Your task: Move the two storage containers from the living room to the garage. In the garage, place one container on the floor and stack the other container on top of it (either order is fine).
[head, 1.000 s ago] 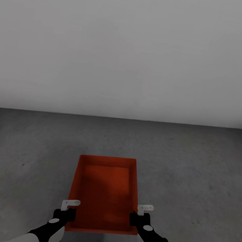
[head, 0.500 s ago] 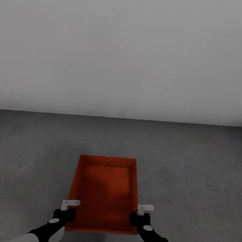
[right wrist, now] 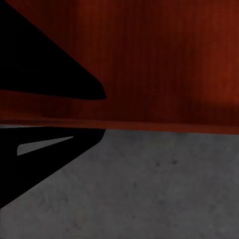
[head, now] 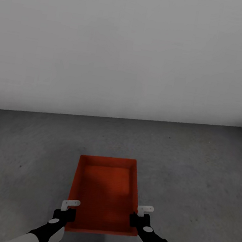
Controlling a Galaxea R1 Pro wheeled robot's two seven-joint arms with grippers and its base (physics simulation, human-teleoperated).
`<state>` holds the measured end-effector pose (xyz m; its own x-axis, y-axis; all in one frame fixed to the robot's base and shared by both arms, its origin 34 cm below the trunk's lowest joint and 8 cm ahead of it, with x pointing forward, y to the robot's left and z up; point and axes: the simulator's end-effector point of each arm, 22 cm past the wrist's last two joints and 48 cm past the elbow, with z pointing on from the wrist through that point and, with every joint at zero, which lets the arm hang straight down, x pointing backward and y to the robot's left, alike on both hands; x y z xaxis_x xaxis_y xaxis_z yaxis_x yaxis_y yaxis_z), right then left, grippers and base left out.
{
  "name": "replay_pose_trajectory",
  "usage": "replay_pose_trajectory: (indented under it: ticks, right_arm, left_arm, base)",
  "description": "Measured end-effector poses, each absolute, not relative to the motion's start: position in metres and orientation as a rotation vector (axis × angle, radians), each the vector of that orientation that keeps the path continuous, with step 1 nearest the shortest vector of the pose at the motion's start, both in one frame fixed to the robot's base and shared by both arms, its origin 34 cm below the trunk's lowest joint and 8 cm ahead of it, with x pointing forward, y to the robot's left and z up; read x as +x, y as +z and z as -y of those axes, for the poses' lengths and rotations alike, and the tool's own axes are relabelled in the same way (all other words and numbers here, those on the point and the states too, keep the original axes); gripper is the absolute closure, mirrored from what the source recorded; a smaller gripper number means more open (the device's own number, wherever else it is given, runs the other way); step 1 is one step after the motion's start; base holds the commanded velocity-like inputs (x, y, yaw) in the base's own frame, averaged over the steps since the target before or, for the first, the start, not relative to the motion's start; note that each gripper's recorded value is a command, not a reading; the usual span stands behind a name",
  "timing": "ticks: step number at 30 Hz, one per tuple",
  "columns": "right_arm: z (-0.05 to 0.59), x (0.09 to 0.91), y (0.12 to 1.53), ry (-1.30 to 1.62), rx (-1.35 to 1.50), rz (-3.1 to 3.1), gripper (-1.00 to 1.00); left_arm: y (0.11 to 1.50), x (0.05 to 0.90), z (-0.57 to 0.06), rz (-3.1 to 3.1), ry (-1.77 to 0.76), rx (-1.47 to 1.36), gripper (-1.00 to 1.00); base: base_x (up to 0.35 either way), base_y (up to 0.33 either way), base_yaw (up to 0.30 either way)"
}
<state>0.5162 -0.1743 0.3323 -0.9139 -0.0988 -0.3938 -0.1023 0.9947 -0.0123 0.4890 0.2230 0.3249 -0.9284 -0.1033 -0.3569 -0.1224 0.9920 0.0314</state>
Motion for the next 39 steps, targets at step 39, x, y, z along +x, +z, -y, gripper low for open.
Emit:
replay_pose_trajectory:
  ticks: [39]
  right_arm:
    - [0.174, 0.511, 0.297, 0.012, -0.142, -2.733, 1.0]
  left_arm:
    - [0.29, 0.484, -0.223, -2.773, 0.075, -0.161, 1.0]
  base:
    - [0.0, 0.0, 0.0]
